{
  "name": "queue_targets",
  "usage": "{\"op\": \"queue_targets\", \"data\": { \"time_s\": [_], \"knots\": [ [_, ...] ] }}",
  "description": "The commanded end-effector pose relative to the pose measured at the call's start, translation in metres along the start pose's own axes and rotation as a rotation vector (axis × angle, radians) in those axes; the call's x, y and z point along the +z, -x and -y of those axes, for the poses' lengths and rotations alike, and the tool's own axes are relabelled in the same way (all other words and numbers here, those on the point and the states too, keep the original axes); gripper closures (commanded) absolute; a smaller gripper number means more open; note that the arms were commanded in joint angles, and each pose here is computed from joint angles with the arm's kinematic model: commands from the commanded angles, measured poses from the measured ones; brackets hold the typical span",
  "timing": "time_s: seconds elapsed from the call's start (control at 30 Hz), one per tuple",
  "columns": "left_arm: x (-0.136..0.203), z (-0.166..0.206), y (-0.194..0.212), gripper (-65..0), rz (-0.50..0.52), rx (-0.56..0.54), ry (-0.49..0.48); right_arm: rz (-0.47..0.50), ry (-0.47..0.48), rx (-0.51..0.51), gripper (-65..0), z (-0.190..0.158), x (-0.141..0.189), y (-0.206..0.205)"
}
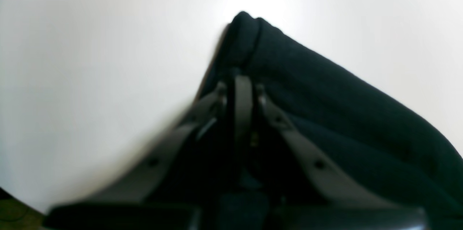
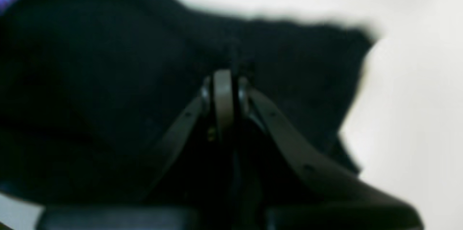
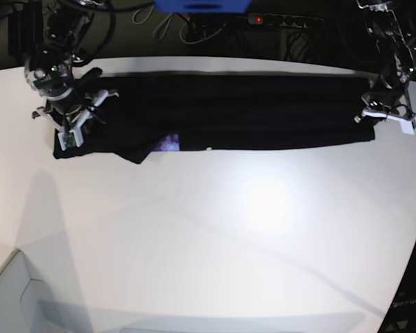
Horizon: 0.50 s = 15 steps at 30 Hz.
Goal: Layout the t-shirt on the table in an organized manner, then fold the t-shirt properly
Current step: 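Hold the folded strip ends with both grippers and straighten the strip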
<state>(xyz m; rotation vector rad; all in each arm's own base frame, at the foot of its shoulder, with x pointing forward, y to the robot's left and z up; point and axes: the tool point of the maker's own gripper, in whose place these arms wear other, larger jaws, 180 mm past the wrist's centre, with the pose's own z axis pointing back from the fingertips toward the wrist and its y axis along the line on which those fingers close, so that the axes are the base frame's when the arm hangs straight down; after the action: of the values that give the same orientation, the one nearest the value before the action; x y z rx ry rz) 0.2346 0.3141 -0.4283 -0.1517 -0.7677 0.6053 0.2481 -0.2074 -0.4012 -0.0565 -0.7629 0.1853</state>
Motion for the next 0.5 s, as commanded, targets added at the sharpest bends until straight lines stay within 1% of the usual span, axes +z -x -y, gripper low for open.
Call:
{"op": "queue_targets", "data": {
  "time_s": [0.0, 0.2, 0.47],
  "knots": [
    [0.002, -0.004, 0.003, 0.0, -0.029, -0.015, -0.016, 0.052, 0.031, 0.000, 0.0, 0.013, 0.001, -0.016],
    [0.002, -0.004, 0.003, 0.0, -0.029, -0.015, -0.016, 0.046, 0.094, -0.060, 0.0, 0.040, 0.004, -0.009],
    [0.003, -0.005, 0.004, 0.0, -0.033, -0.016, -0.018, 0.024, 0.073, -0.081, 0.0, 0.036, -0.004, -0.001]
  ]
}}
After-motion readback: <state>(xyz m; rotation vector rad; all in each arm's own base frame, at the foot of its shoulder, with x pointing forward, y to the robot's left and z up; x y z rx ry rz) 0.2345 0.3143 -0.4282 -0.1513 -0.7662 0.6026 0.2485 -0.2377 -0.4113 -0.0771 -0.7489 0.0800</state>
